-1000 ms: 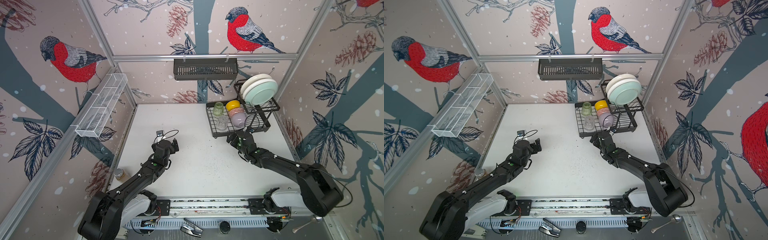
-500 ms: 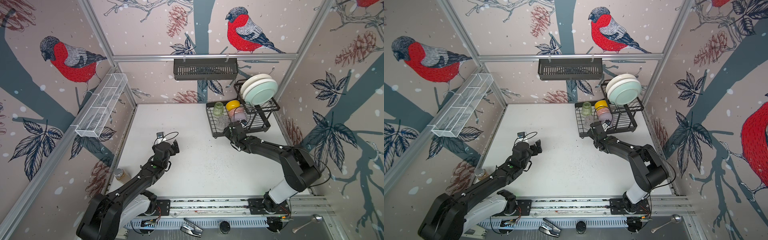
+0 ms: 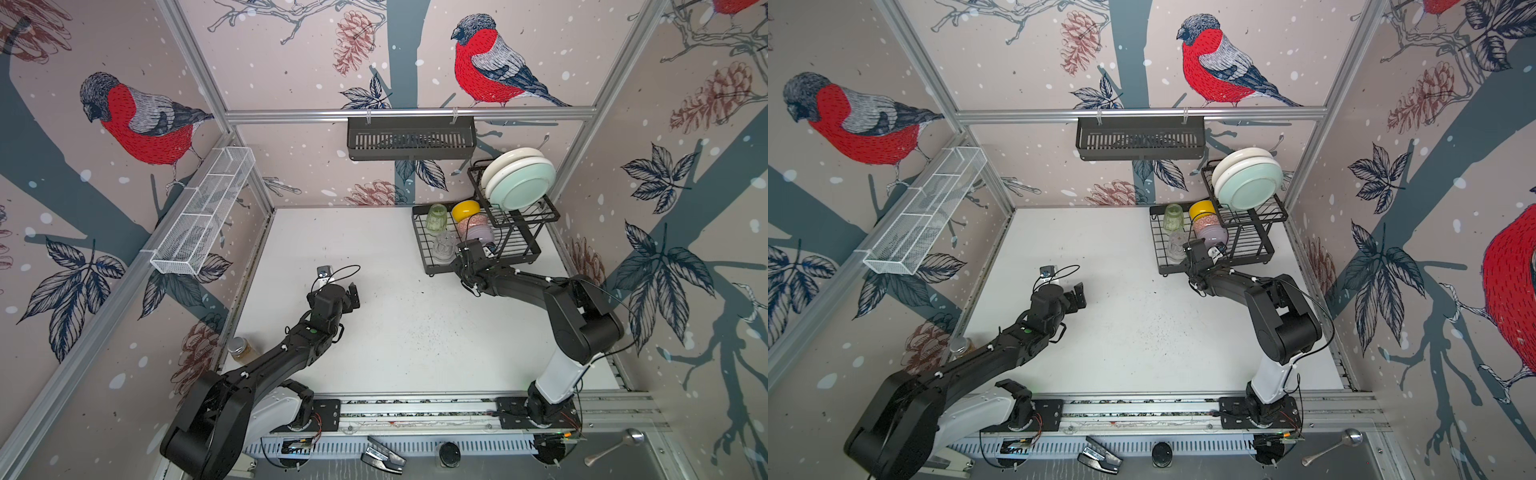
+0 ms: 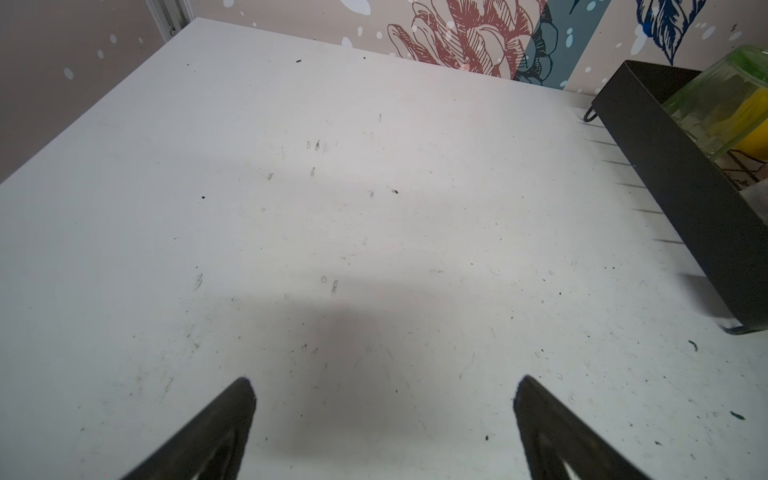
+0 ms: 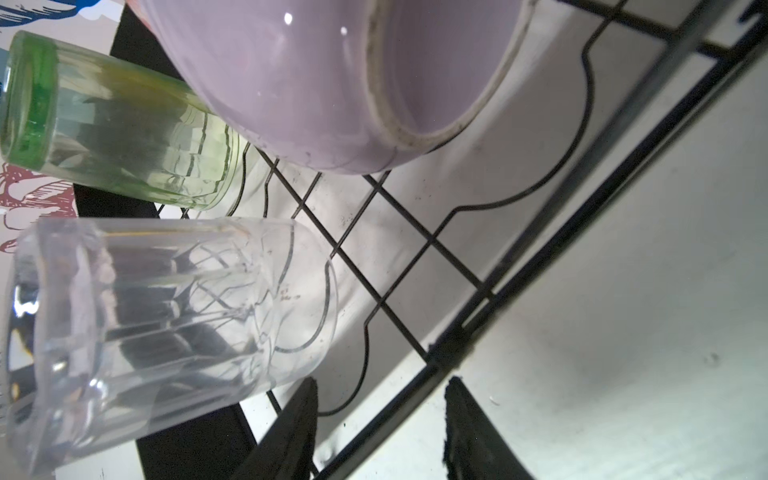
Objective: Unload the mixed dishes from the dish rack
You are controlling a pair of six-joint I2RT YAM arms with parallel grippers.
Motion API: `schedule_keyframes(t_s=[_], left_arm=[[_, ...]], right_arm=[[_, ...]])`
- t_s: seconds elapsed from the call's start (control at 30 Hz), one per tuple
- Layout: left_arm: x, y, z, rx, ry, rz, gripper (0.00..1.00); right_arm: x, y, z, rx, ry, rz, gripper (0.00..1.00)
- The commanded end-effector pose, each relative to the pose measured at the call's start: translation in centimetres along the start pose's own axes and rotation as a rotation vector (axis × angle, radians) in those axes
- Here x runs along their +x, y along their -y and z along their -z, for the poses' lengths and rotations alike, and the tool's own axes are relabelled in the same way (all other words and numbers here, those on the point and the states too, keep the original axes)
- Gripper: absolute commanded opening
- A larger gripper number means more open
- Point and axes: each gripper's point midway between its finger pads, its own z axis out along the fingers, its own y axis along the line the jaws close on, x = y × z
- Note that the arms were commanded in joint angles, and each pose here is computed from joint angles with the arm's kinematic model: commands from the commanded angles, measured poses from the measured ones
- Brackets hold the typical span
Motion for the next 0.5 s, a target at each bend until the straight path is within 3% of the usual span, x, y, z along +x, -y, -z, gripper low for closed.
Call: schedule_keyframes(t_s=[0.0, 0.2, 0.47], left_arm=[[-0.7, 0.3, -0.1, 0.004, 0.022, 0.008, 0.97], [-0.6, 0.3, -0.1, 0.005, 0.028, 0.012, 0.97], [-0.5, 0.2, -0.3, 0.001, 0.023, 0.013, 0.97]], right_arm=[[1.5, 3.1, -0.1, 0.129, -0.055, 0.025, 0.46], [2.2, 6.2, -0.1, 0.216, -0.080, -0.024, 0.30], [4.3, 9.3, 0.4, 0.308, -0.129, -0.038, 0.21]])
